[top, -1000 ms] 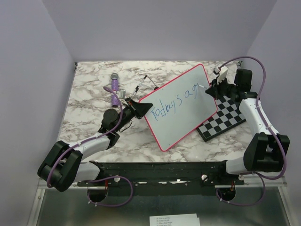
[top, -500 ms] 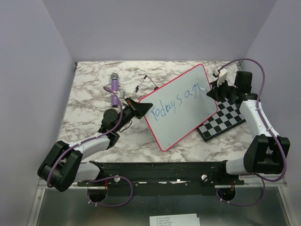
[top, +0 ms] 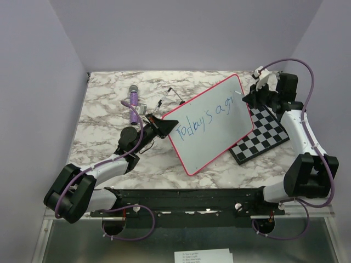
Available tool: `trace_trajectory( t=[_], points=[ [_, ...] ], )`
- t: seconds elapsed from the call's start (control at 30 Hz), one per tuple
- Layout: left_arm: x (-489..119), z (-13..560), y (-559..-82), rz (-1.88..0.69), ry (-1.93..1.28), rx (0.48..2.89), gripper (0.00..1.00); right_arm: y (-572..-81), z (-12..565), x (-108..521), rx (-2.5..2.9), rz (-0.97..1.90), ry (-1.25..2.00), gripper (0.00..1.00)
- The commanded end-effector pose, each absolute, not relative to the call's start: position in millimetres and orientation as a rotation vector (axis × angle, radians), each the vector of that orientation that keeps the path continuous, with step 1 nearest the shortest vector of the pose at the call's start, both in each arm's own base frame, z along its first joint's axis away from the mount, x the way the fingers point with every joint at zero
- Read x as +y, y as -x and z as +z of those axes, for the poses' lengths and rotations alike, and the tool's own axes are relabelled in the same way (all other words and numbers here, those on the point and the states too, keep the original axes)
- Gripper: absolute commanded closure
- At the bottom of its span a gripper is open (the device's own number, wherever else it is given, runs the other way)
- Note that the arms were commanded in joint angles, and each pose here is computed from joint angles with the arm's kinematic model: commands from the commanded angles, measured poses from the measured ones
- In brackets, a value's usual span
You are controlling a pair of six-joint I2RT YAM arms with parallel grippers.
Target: Write a sentence on the whiteboard
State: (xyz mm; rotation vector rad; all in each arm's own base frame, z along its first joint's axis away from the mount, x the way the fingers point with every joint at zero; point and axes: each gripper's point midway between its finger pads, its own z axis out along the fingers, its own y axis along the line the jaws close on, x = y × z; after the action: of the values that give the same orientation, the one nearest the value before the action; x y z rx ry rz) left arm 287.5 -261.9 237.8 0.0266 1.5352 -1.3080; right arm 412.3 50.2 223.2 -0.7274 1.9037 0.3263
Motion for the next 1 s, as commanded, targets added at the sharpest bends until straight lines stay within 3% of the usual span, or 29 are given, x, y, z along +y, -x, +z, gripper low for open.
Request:
trace_trajectory(
  t=[0.0, 0.97],
  points=[
    [-264.1, 282.5, -274.8, -1.366, -0.114, 1.365, 1.0, -431.1, 225.5, 41.5, 1.918, 0.297, 0.668, 0.99],
    [-266.4, 283.6, -277.3, -1.368, -0.118, 1.368, 1.0, -406.4, 196.2, 49.8, 1.956, 0.36, 0.795, 0.99]
  ],
)
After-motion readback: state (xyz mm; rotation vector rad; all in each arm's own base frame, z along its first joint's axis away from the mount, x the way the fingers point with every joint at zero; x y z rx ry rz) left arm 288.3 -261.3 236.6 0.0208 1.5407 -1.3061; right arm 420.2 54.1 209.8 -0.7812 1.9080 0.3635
